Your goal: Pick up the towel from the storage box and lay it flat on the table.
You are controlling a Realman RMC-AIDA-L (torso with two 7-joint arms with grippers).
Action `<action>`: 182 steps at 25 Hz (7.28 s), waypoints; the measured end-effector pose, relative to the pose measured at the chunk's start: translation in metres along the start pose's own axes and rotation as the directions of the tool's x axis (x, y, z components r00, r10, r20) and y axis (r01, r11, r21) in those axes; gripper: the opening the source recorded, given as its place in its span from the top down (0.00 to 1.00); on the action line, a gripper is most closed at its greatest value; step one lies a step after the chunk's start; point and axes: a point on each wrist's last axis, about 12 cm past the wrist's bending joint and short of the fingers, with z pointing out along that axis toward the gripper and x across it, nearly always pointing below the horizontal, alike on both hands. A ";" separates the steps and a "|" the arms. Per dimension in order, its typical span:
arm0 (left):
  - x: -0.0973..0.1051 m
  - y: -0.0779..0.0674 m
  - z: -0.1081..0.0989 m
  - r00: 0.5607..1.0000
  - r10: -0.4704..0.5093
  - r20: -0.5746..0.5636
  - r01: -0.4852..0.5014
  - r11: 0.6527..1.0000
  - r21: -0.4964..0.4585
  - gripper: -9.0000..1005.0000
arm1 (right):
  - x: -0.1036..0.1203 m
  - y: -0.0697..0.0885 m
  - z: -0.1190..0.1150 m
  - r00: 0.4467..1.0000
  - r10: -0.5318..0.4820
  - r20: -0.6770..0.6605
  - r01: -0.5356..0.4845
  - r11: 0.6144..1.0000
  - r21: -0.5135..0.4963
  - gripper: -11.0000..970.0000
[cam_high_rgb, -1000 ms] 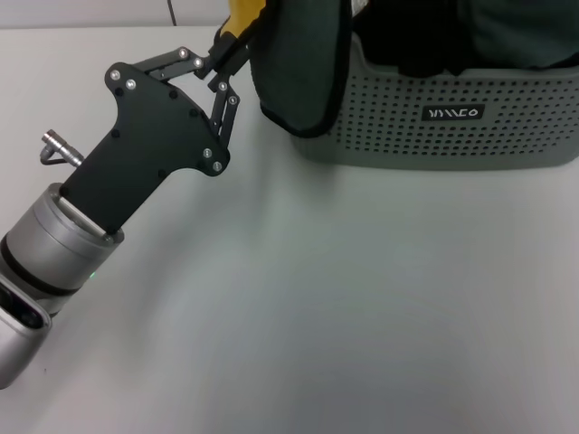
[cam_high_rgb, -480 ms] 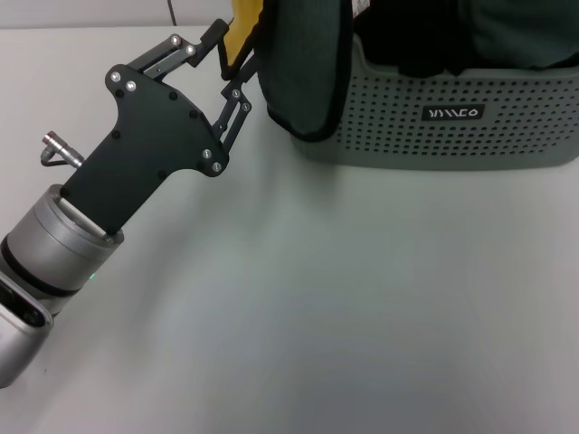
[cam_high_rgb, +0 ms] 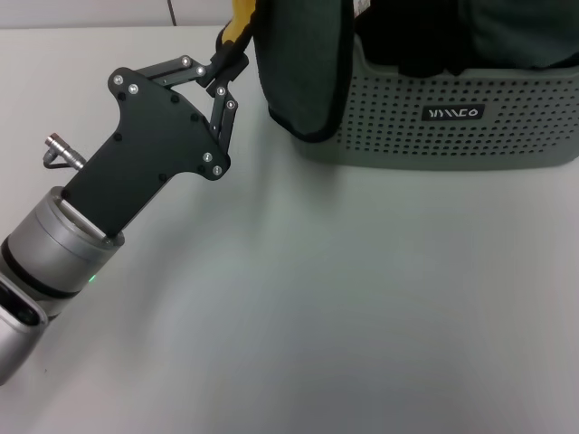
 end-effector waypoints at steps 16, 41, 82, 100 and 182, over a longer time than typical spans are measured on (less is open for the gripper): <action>-0.039 0.045 -0.032 0.923 -0.293 0.251 0.296 0.955 0.027 0.98 | 0.003 0.045 -0.038 0.996 0.067 -0.060 -0.073 0.992 -0.103 0.98; -0.062 0.111 -0.008 0.767 -0.641 0.017 0.576 0.701 0.421 0.98 | 0.070 0.119 -0.128 0.975 0.219 -0.042 -0.221 0.974 -0.052 0.98; 0.031 0.104 -0.021 0.564 -0.518 -0.643 0.644 0.764 -0.051 0.98 | 0.248 0.077 -0.075 0.835 0.474 -0.280 -0.417 0.877 0.239 0.98; 0.057 0.077 -0.016 0.588 -0.428 -0.687 0.518 0.851 -0.087 0.98 | 0.275 0.066 -0.036 0.786 0.492 -0.375 -0.358 0.856 0.372 0.98; -0.002 0.047 -0.072 0.703 -0.542 -0.460 0.656 0.744 0.126 0.34 | 0.239 0.129 -0.046 0.835 0.309 -0.455 -0.102 0.900 0.424 0.16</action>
